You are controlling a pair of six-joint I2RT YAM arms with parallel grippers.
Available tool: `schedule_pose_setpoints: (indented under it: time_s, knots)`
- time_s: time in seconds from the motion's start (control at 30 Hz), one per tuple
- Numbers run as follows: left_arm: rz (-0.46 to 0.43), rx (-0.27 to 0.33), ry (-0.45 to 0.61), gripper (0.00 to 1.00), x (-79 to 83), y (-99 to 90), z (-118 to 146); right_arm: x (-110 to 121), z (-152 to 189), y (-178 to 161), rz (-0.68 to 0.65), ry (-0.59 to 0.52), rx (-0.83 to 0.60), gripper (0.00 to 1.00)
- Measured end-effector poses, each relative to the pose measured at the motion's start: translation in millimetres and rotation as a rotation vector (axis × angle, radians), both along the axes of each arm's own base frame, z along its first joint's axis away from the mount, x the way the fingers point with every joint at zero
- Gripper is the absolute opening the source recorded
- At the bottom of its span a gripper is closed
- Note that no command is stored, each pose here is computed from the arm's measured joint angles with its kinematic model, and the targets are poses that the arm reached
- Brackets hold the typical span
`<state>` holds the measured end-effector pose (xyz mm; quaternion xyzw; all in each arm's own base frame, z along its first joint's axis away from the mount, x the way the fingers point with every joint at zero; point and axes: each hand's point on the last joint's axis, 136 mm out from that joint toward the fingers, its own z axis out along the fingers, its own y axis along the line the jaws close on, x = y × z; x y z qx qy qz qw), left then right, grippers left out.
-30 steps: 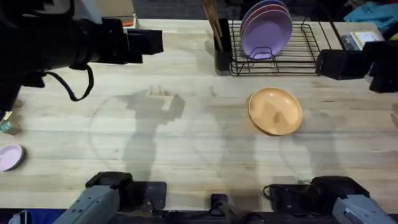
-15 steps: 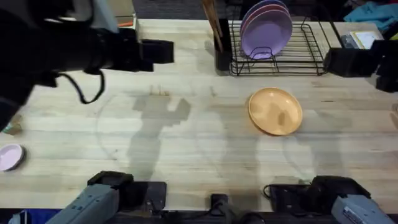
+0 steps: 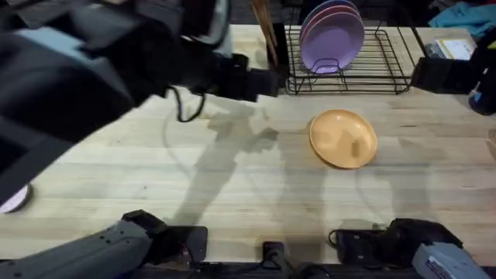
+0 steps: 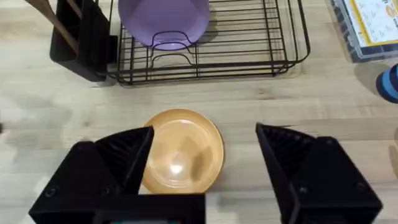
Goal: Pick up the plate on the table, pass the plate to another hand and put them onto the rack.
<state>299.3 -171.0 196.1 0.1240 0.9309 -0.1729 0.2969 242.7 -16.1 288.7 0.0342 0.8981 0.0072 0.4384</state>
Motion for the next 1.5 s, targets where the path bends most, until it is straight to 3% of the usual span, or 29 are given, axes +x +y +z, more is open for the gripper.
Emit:
schedule_pose_setpoints:
  time_s: [0.23,0.33,0.37,0.57,0.83,1.13,1.37,1.5]
  knots:
    - [0.005,-0.002,0.019,0.995,-0.1,-42.1,-18,0,0,0,0.0,0.0,0.0,0.998]
    - [0.031,-0.028,0.019,0.995,2.6,-59.0,-22,0,0,0,0.0,0.0,0.0,0.998]
    - [0.043,-0.057,0.017,0.995,5.1,-75.8,-26,0,0,0,0.0,0.0,0.0,0.997]
    - [0.044,-0.09,0.051,0.995,1.6,-107.1,-44,0,0,0,0.0,0.0,0.0,0.997]
    - [0.056,-0.033,0.111,0.995,-10.3,-132.6,-87,0,0,0,0.0,0.0,0.0,0.997]
    - [0.022,0.017,0.078,0.995,-31.3,-166.9,-113,-4,-4,0,0.0,0.022,0.003,0.998]
    - [0.055,-0.028,-0.003,0.995,-24.9,-180.0,-101,-6,-7,1,0.0,0.039,0.005,0.998]
    - [0.065,-0.023,-0.018,0.995,-22.8,-182.9,-105,-8,-9,1,0.0,0.05,0.006,0.998]
